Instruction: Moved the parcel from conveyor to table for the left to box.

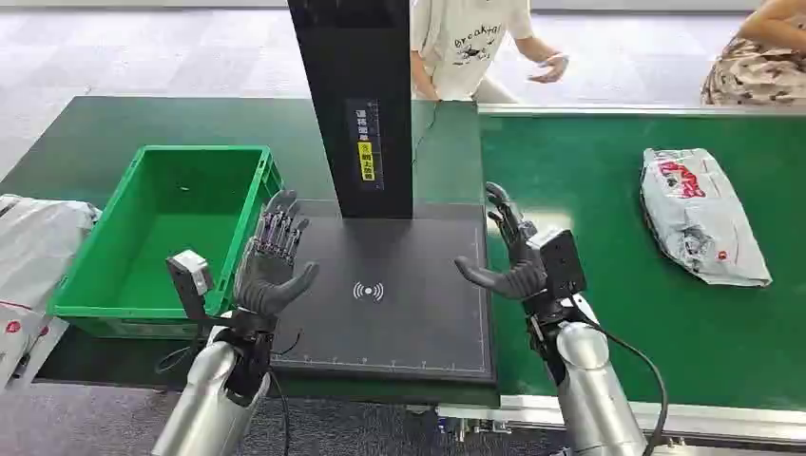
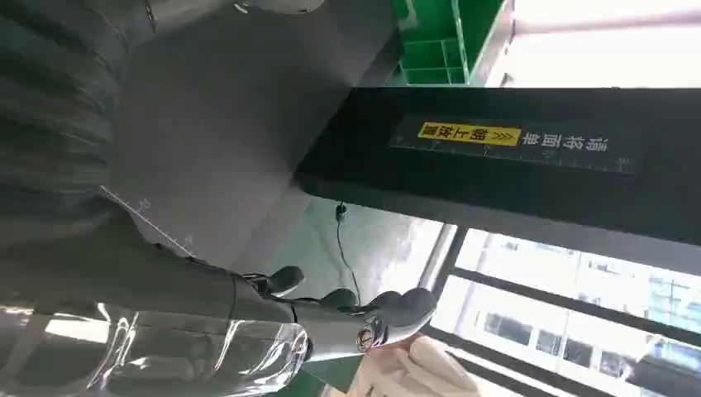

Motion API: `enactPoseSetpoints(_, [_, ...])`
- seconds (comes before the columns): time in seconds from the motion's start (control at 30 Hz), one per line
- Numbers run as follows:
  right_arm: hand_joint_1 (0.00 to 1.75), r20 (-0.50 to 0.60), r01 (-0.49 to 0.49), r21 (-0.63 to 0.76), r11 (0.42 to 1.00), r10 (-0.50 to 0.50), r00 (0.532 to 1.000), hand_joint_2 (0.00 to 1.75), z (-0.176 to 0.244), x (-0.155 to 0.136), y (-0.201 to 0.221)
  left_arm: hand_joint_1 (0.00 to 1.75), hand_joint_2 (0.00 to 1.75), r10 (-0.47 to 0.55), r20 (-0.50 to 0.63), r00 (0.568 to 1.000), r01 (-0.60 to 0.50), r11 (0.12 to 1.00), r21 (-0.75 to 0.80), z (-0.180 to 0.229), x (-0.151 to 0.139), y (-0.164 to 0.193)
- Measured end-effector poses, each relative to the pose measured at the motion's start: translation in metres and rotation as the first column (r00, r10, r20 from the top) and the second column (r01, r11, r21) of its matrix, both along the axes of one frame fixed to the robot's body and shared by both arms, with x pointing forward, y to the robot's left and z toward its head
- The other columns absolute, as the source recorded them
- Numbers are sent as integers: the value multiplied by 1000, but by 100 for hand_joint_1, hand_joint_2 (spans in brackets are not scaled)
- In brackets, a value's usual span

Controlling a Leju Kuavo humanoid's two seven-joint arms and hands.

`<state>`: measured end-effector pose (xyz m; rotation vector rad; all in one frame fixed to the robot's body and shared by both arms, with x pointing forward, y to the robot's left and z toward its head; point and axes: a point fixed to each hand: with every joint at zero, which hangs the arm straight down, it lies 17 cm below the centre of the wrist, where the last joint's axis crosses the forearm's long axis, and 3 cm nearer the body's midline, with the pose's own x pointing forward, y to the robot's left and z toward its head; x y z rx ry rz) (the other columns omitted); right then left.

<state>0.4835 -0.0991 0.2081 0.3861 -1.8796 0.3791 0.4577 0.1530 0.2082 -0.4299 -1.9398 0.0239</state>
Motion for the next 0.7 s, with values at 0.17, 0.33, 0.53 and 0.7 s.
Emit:
enactPoseSetpoints(0.17, [0,-4,0,0,1000,0,1000,175,-1,1,0,0,175,0,0,1000,0,1000,0,0,0,-1])
enactPoseSetpoints(0.33, [0,-6,11,-9,1000,-11,1000,175,-5,1,-4,0,175,-12,0,1000,12,1000,10,-2,-3,-5])
enactPoseSetpoints(0.53, [0,-26,29,-22,999,-29,999,175,-20,-4,-14,0,175,-26,-2,1000,26,1000,11,-2,-5,-12])
enactPoseSetpoints(0.7, [0,-31,38,-32,999,-38,999,175,-26,-7,-17,0,175,-31,12,999,31,999,12,4,-2,-14])
